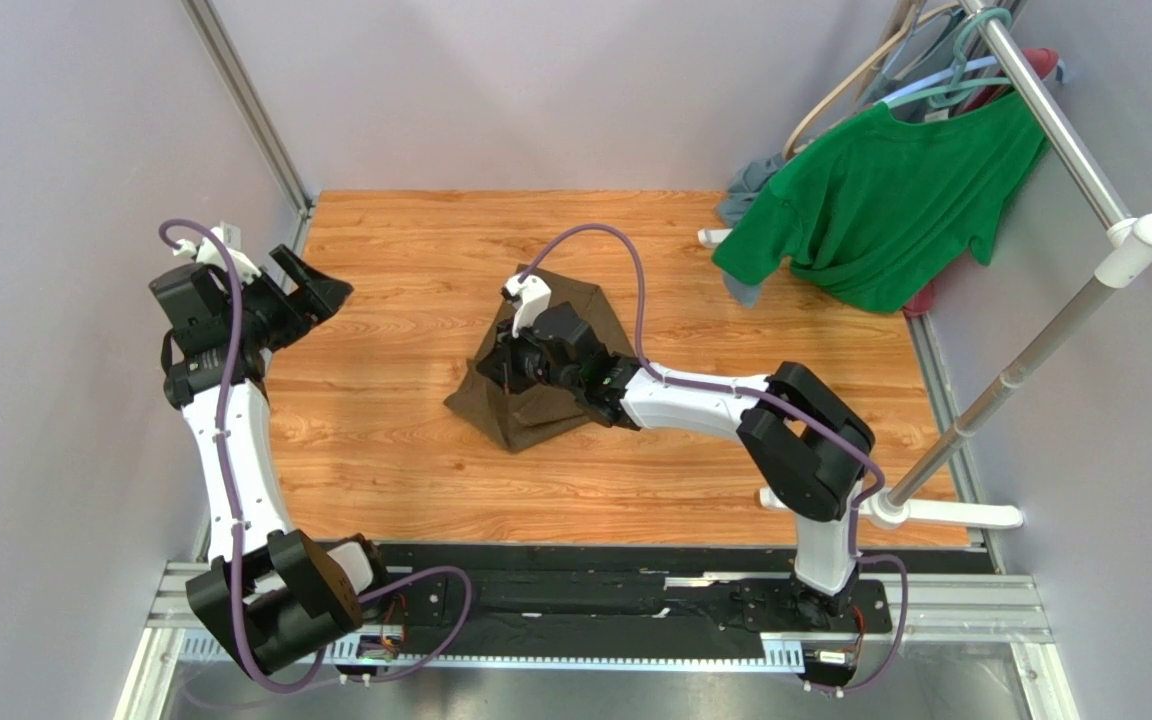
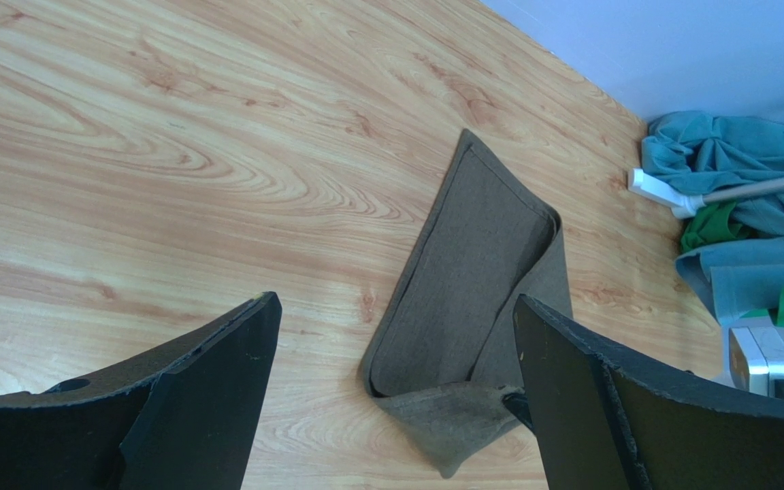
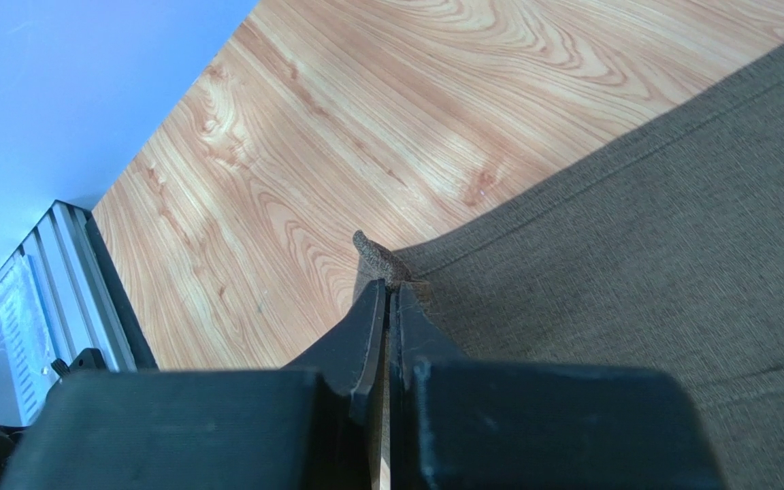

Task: Fold the napkin, place the utensils inside, and roll it up
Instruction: Fold the napkin

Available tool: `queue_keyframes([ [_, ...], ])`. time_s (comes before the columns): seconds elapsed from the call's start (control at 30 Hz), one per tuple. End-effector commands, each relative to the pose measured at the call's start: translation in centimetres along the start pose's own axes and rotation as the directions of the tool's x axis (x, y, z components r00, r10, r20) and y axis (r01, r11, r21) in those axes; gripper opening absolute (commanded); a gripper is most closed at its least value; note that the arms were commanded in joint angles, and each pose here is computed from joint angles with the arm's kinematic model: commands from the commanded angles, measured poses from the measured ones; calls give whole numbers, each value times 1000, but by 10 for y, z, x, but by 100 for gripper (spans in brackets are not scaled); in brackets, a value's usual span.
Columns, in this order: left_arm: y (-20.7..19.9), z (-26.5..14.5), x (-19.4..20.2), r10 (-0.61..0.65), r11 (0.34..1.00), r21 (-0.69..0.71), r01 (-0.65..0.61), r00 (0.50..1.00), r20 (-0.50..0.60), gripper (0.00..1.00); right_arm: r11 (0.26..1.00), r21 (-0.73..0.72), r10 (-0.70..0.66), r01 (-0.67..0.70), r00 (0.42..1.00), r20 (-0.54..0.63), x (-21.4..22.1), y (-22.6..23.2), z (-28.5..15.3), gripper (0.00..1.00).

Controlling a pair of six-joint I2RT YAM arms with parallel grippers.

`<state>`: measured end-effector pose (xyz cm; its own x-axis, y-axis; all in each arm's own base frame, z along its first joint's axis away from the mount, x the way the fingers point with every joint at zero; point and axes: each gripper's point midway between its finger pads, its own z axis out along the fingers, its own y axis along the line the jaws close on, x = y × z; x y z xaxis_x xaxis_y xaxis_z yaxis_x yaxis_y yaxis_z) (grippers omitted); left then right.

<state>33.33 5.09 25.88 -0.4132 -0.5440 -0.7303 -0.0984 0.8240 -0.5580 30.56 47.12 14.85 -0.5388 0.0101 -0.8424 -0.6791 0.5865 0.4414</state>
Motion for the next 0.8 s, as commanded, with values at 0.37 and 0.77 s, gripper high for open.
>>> queue_keyframes([
  [0.37,-10,1,-5,4,999,50,-5,1000,18,93,993,105,33,-48,990,140,-48,-15,-51,0],
  [0.77,-11,0,-5,6,999,53,-7,1000,19,93,957,274,43,-97,980,197,-60,-63,-90,0],
])
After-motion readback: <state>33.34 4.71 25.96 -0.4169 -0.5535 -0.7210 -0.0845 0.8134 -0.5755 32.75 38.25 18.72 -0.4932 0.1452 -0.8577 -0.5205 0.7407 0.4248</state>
